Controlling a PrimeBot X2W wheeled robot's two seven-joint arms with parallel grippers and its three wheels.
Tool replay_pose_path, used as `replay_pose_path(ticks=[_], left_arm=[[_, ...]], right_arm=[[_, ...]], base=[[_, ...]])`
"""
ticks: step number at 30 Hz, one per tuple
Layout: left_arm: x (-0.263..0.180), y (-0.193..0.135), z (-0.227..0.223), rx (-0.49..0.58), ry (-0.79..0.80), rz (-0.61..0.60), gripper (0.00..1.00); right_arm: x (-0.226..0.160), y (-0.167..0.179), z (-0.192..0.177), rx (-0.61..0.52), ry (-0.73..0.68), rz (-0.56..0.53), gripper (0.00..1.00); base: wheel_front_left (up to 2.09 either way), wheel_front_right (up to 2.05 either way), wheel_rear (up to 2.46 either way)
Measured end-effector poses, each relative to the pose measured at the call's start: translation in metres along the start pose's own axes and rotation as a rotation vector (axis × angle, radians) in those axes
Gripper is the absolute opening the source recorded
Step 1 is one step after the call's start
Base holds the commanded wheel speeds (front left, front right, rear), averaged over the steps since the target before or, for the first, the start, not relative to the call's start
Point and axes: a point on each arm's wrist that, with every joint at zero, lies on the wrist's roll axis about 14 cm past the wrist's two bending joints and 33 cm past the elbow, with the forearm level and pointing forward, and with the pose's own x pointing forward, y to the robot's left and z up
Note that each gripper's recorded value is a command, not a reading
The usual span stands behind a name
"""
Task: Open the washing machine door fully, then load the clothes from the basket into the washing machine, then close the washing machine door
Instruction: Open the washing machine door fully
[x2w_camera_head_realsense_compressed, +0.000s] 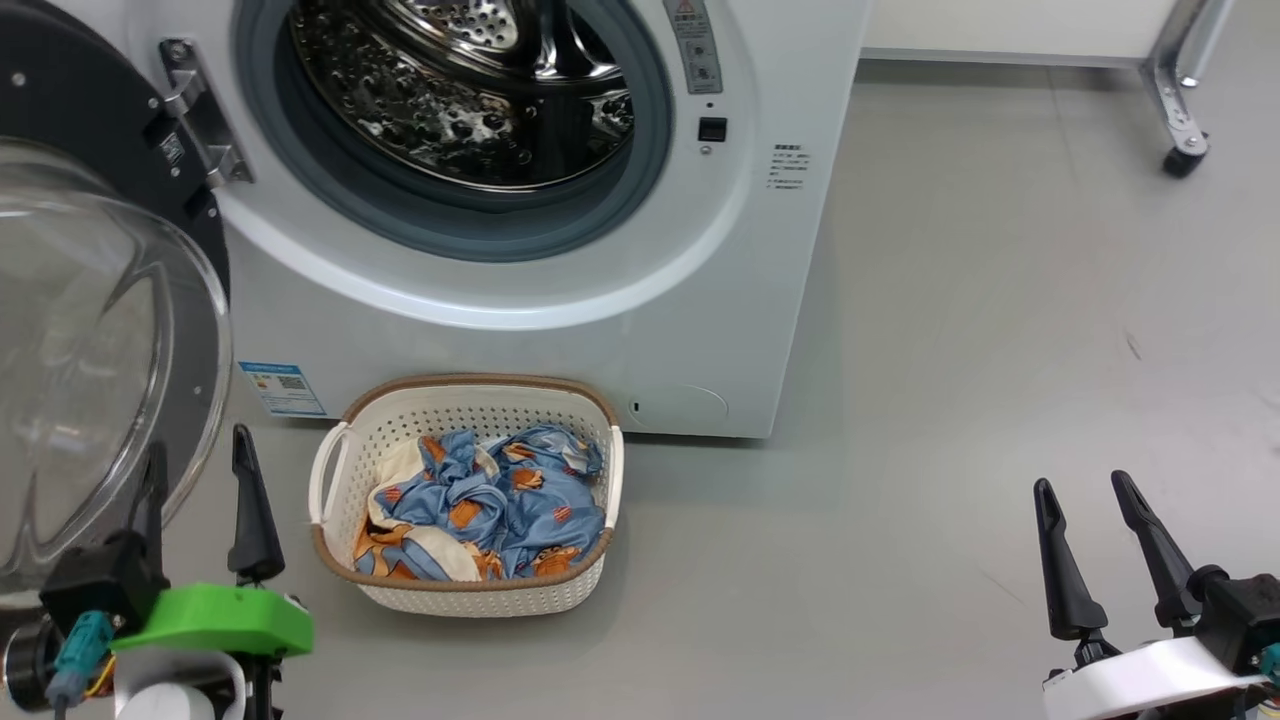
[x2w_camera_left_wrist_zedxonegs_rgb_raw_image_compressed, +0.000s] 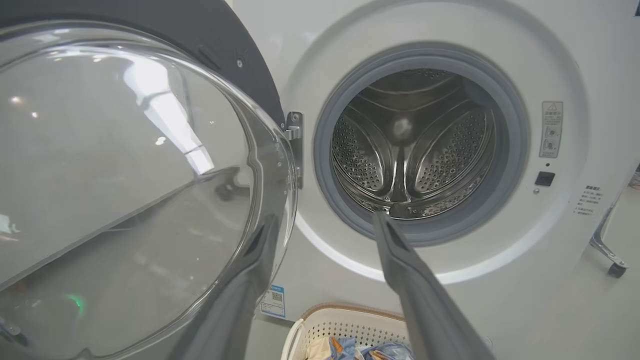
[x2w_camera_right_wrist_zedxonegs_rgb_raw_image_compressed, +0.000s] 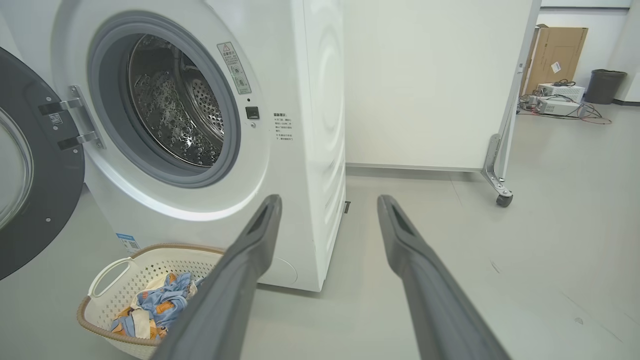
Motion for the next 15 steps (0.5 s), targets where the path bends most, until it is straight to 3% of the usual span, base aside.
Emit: replay_pose_path(ticks=[15], left_arm=[[-0.03,-0.04,-0.054,0.032,0.174,-0.143,1.0]], right_arm=[[-0.039,-0.041,0.012,-0.012,-0.034,-0.166,1.0]], base=[[0.0,0.0,0.0]])
